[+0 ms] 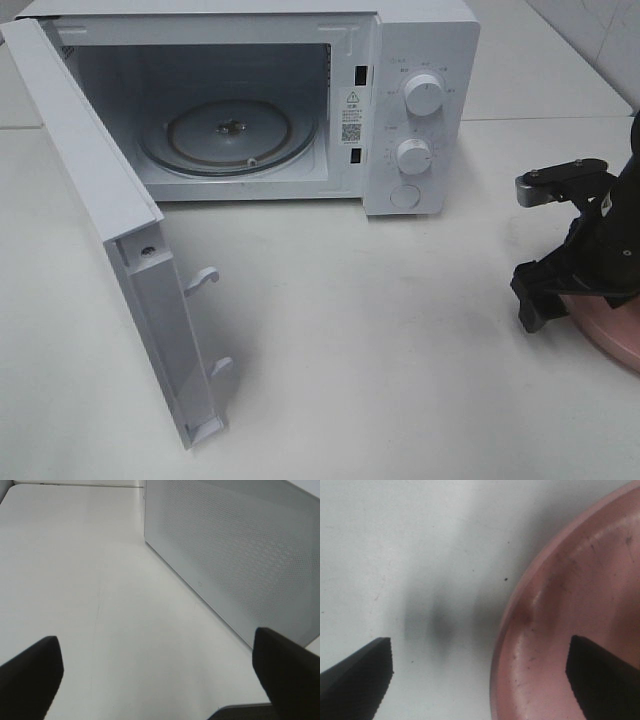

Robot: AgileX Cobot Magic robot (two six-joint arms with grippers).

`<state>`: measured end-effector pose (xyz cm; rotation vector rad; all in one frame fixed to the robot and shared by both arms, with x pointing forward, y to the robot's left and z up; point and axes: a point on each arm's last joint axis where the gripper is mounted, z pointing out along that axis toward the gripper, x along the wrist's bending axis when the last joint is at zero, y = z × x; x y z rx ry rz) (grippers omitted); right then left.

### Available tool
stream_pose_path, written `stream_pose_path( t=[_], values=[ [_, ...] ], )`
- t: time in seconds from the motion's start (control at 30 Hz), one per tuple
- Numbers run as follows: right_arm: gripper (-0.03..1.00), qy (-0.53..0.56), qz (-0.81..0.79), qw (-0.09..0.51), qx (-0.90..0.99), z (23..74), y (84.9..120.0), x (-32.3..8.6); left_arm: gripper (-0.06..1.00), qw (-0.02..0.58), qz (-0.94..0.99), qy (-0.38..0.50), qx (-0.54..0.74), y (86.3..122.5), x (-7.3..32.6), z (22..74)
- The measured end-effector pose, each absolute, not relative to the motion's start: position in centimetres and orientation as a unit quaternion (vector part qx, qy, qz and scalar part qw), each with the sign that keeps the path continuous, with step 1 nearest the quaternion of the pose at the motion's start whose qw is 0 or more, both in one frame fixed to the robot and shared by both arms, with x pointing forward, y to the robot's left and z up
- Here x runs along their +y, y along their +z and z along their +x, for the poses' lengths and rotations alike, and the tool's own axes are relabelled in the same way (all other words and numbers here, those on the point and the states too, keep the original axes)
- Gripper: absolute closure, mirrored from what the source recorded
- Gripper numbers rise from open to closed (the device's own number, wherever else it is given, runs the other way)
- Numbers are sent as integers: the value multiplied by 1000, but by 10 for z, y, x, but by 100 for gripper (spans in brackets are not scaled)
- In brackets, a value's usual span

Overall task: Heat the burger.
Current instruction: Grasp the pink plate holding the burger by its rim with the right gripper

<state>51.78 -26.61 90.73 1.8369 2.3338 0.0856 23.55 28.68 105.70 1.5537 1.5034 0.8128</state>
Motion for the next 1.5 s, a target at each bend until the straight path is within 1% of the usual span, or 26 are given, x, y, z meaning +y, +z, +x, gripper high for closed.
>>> stream_pose_path(
  t=[0.27, 0.3, 0.37, 0.4, 0.47, 0.5, 0.53, 0.6, 0.63, 0.67, 0.7, 0.73, 0.77, 0.8, 0.83, 0.87, 0.9, 0.93, 0.97, 1.0, 1.5],
  values=[
    [11, 17, 604, 85, 793, 521, 896, -267, -3, 404, 615, 322, 595, 1057, 287, 235],
    [13, 14, 604, 82, 793, 521, 893, -267, -3, 404, 615, 322, 595, 1057, 287, 235],
    [14, 13, 604, 81, 793, 521, 892, -267, -3, 404, 615, 322, 595, 1057, 287, 235],
    [16, 9, 603, 78, 794, 521, 889, -267, -3, 404, 615, 322, 595, 1057, 287, 235],
    [18, 9, 604, 77, 794, 521, 889, -267, -3, 404, 615, 322, 595, 1057, 287, 235],
    [20, 9, 603, 78, 794, 521, 889, -267, -3, 404, 615, 322, 595, 1057, 287, 235],
    [20, 9, 603, 78, 794, 521, 889, -267, -3, 404, 615, 322, 595, 1057, 287, 235],
    [27, 8, 603, 78, 794, 521, 889, -267, -3, 404, 615, 322, 595, 1057, 287, 235],
    [27, 8, 603, 78, 794, 521, 889, -267, -3, 404, 615, 322, 595, 1057, 287, 235],
    [34, 8, 605, 77, 793, 521, 889, -267, -3, 404, 615, 322, 595, 1057, 287, 235],
    [44, 6, 607, 81, 790, 521, 889, -268, -3, 404, 615, 322, 595, 1057, 287, 235],
    [44, 6, 607, 81, 790, 521, 889, -268, -3, 404, 615, 322, 595, 1057, 287, 235],
    [49, 5, 607, 82, 790, 521, 889, -268, -3, 404, 615, 322, 595, 1057, 287, 235],
    [49, 5, 607, 82, 790, 521, 889, -268, -3, 404, 615, 322, 595, 1057, 287, 235],
    [61, 2, 607, 89, 789, 522, 889, -270, -3, 404, 615, 322, 595, 1057, 287, 235],
    [61, 2, 607, 89, 789, 522, 889, -270, -3, 404, 615, 322, 595, 1057, 287, 235],
    [74, -1, 609, 94, 788, 522, 889, -271, -3, 404, 615, 322, 595, 1057, 287, 235],
    [78, -2, 611, 94, 786, 522, 889, -271, -3, 404, 615, 322, 595, 1057, 287, 235],
    [78, -2, 611, 94, 786, 522, 889, -271, -3, 404, 615, 322, 595, 1057, 287, 235],
    [85, -2, 613, 96, 784, 522, 890, -271, -3, 404, 615, 322, 595, 1057, 287, 235],
    [85, -7, 620, 98, 779, 521, 890, -269, -3, 404, 615, 322, 595, 1057, 287, 235]
  ],
)
